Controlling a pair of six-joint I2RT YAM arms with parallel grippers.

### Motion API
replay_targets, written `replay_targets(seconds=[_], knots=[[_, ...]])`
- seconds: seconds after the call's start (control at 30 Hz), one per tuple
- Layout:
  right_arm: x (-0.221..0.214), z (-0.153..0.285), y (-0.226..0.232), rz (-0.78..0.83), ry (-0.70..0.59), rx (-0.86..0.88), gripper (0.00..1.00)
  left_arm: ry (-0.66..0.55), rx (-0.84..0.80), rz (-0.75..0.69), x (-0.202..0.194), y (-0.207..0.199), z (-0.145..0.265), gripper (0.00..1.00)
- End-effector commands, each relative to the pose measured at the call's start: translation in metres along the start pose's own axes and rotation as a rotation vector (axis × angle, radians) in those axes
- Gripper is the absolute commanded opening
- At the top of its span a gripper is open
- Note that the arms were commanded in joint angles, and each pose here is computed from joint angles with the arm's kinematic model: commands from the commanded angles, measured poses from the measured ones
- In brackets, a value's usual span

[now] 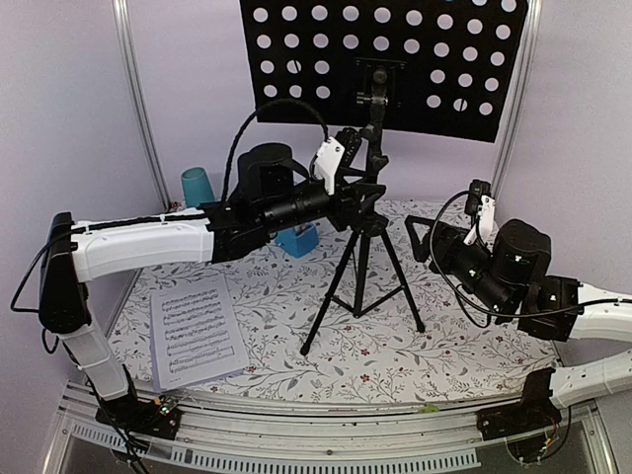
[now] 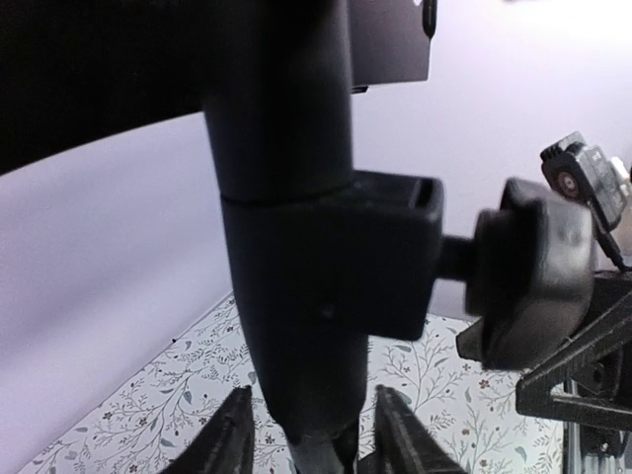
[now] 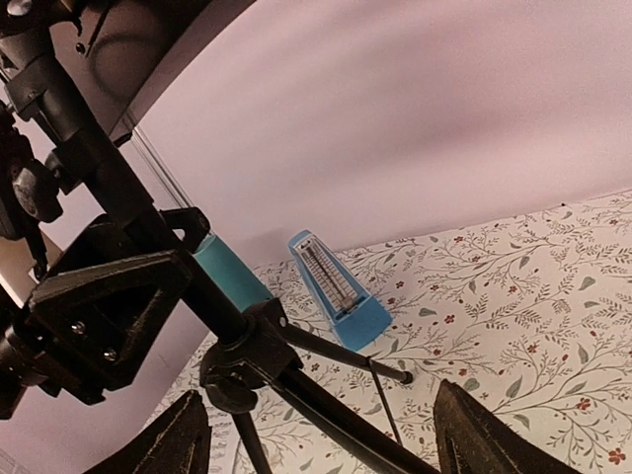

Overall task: Set up the instrument practice props
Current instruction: Screw the knob on the music stand, then adjust the music stand at the center of the board.

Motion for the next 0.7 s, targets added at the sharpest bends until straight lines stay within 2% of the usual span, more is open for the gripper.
replay_targets(seconds=[0.0, 0.3, 0.57, 0.67], knots=[[-0.003, 0.005, -0.013, 0.069, 0.002, 0.0, 0.83, 0.012, -0.007, -0.029, 0.004, 0.003, 0.003, 0.5], [-0.018, 0.011, -0.025, 0.184, 0.036, 0.067, 1.0, 0.002, -0.021, 0.007, 0.01, 0.008, 0.02, 0.69], [-0.006, 0.013, -0.021, 0.226, 0.006, 0.105, 0.99, -0.017, -0.028, 0.051, 0.007, 0.012, 0.041, 0.68], [0.009, 0.013, -0.022, 0.246, -0.028, 0.092, 0.99, -0.063, 0.049, 0.11, 0.012, 0.012, 0.046, 0.66]])
Point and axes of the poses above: each gripper's point midway between its finger pads, its own z axis back along the fingers, its own y axis along the line the jaws close on, x = y × z, the point moved 10 cm from there along z, back along the fingers, and after that the axes turned 6 degrees about z, right-handed, at the moved point
